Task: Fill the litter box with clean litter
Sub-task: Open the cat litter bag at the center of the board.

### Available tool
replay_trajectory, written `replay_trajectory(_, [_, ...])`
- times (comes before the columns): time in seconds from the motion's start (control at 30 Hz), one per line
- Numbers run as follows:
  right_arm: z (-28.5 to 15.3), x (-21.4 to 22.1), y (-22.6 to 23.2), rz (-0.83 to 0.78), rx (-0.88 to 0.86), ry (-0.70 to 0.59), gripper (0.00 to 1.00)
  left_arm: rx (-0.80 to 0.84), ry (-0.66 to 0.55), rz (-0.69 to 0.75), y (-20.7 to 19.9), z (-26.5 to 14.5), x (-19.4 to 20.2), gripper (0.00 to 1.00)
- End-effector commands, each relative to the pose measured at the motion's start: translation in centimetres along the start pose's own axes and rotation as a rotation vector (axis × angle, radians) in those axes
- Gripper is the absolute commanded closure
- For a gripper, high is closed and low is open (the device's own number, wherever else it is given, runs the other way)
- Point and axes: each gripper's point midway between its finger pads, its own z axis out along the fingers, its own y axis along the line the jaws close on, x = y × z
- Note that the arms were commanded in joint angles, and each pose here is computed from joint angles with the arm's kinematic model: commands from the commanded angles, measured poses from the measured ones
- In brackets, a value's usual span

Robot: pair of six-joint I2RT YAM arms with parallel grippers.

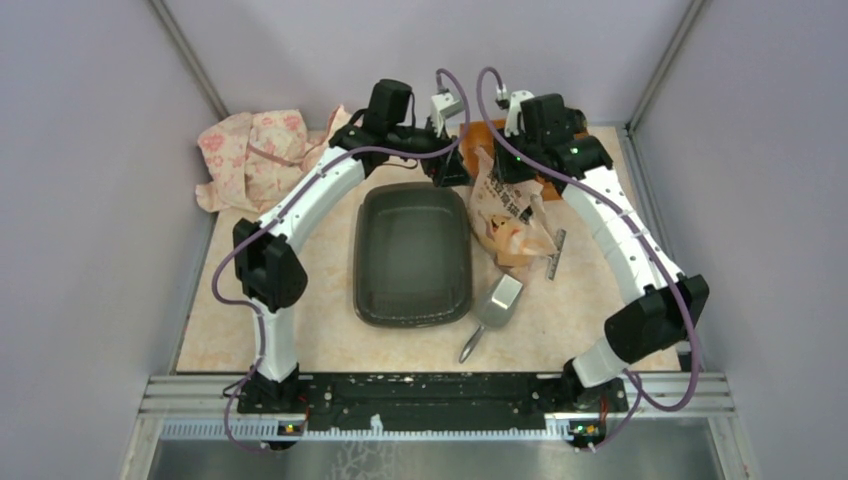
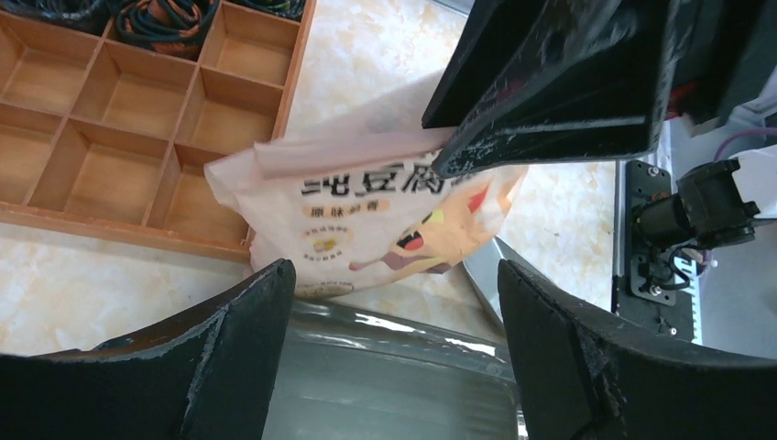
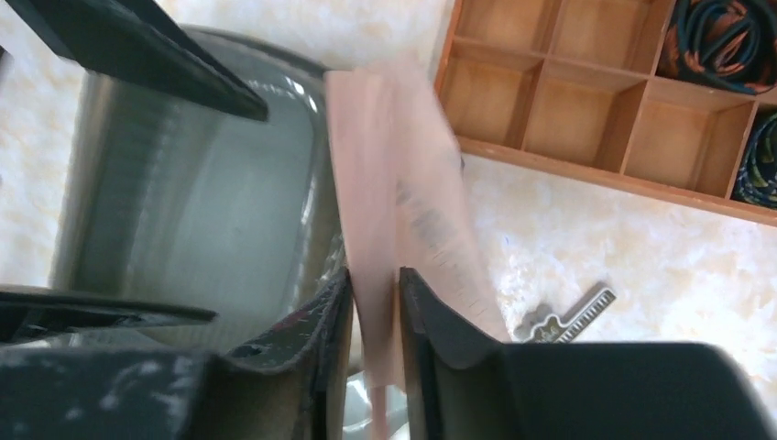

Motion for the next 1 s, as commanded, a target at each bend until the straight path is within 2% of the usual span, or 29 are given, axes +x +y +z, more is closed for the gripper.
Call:
replay_trajectory(0.0, [-2.7, -1.8, 0.9, 0.014, -0.025, -0.137, 0.60, -0.002, -0.009, 0.044, -1.3, -1.0, -0.8, 0.13])
replay_trajectory(0.03, [-2.9, -1.8, 0.8, 0.017, -0.021, -0.141, 0.52, -0.002, -0.009, 0.045, -1.3, -1.1, -0.7, 0.13])
replay_trajectory(0.23, [-3.7, -2.8, 0.6, 0.023, 0.000, -0.162, 0.48, -0.006, -0.013, 0.048, -1.6, -1.4, -0.9, 0.13])
replay_trajectory(0.33, [-4.8, -3.9, 0.0, 0.036, 0.040, -0.191, 0.36, -0.009, -0.011, 0.047, -1.6, -1.5, -0.8, 0.13])
replay_trajectory(0.43, [-6.9, -5.2, -0.9, 0.058, 0.104, -0.246, 0.28, -0.014, -0.008, 0.050, -1.7, -1.7, -0.7, 0.13])
replay_trajectory(0.6, [-10.9, -5.9, -0.6, 0.109, 0.102, -0.305, 0.26, -0.026, -0.003, 0.049, -1.5, -1.8, -0.5, 0.13])
replay_trajectory(0.73, [-11.2, -3.0, -0.6, 0.185, 0.112, -0.228, 0.27, -0.059, -0.002, 0.042, -1.3, -2.2, -0.7, 0.17])
replay_trajectory(0.83, [-10.9, 0.5, 0.0, 0.216, 0.113, -0.148, 0.29, -0.161, -0.001, 0.017, -0.5, -3.2, -1.1, 0.19])
replay_trajectory(0.93, [-10.5, 4.5, 2.6, 0.218, 0.078, -0.069, 0.30, -0.221, -0.013, -0.024, -0.8, -4.5, -1.5, 0.19])
replay_trajectory(0.97, [-10.2, 6.1, 3.9, 0.217, 0.066, -0.033, 0.30, -0.232, -0.017, -0.039, -1.1, -4.9, -1.5, 0.16])
